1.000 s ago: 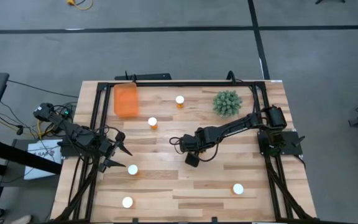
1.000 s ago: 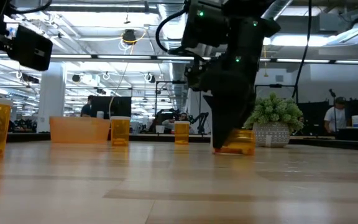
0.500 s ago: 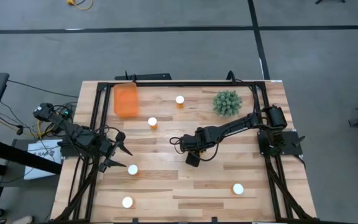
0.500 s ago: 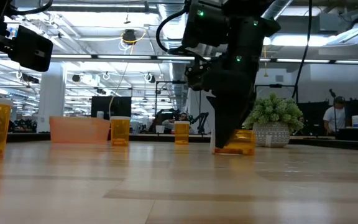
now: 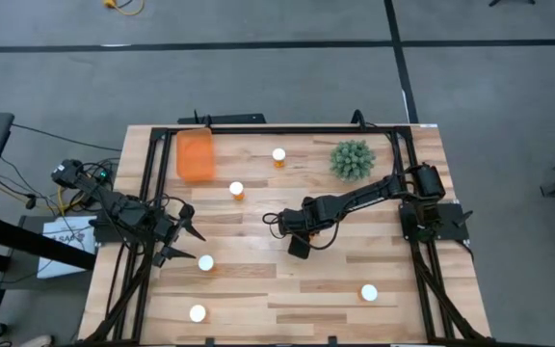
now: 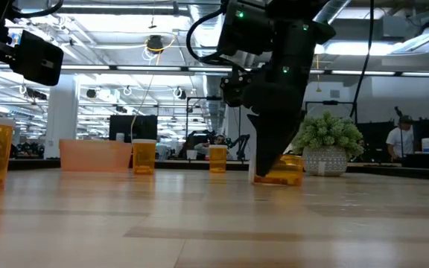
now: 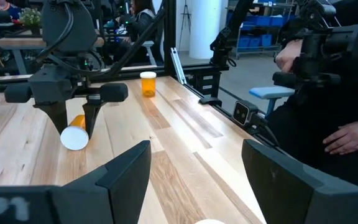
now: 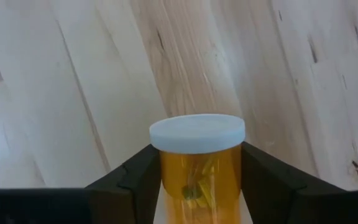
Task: Pick and place pill bottles into a basket
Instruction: Put the orange pill bottle into the orange container
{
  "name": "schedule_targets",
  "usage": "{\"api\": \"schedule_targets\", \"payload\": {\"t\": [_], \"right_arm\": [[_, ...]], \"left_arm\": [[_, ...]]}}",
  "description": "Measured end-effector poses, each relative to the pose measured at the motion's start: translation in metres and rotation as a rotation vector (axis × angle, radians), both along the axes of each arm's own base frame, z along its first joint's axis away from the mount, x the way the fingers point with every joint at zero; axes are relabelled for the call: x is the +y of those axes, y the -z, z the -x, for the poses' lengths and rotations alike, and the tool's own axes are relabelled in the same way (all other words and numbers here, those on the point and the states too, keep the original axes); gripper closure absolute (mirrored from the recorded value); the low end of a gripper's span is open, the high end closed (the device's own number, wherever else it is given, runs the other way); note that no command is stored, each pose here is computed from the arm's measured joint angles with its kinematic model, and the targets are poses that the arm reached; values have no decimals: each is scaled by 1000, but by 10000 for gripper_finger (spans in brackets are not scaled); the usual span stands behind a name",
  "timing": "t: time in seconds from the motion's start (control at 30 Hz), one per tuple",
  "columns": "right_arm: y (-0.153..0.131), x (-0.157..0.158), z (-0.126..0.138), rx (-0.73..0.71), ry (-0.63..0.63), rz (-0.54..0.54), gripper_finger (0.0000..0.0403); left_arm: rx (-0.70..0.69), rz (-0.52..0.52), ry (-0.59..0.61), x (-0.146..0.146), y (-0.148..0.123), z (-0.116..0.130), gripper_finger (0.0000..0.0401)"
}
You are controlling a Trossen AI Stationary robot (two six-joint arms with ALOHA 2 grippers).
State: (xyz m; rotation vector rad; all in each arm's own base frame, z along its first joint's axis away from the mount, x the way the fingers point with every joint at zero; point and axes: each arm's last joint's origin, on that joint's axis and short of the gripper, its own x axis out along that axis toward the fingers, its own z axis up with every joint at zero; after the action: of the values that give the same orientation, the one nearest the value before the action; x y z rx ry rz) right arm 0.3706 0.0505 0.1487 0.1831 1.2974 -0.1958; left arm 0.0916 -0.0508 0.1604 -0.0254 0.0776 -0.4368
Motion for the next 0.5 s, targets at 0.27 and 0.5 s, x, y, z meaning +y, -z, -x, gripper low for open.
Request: {"api": "schedule_targets", "payload": {"t": [0.27, 0.5], "right_arm": [[-36, -11, -5, -194, 17, 17, 230], [-86, -38, -17, -554, 40, 77, 223]], "left_arm": [[0, 0, 0, 0, 0, 0, 159], [0, 0, 0, 0, 0, 0, 159]]}}
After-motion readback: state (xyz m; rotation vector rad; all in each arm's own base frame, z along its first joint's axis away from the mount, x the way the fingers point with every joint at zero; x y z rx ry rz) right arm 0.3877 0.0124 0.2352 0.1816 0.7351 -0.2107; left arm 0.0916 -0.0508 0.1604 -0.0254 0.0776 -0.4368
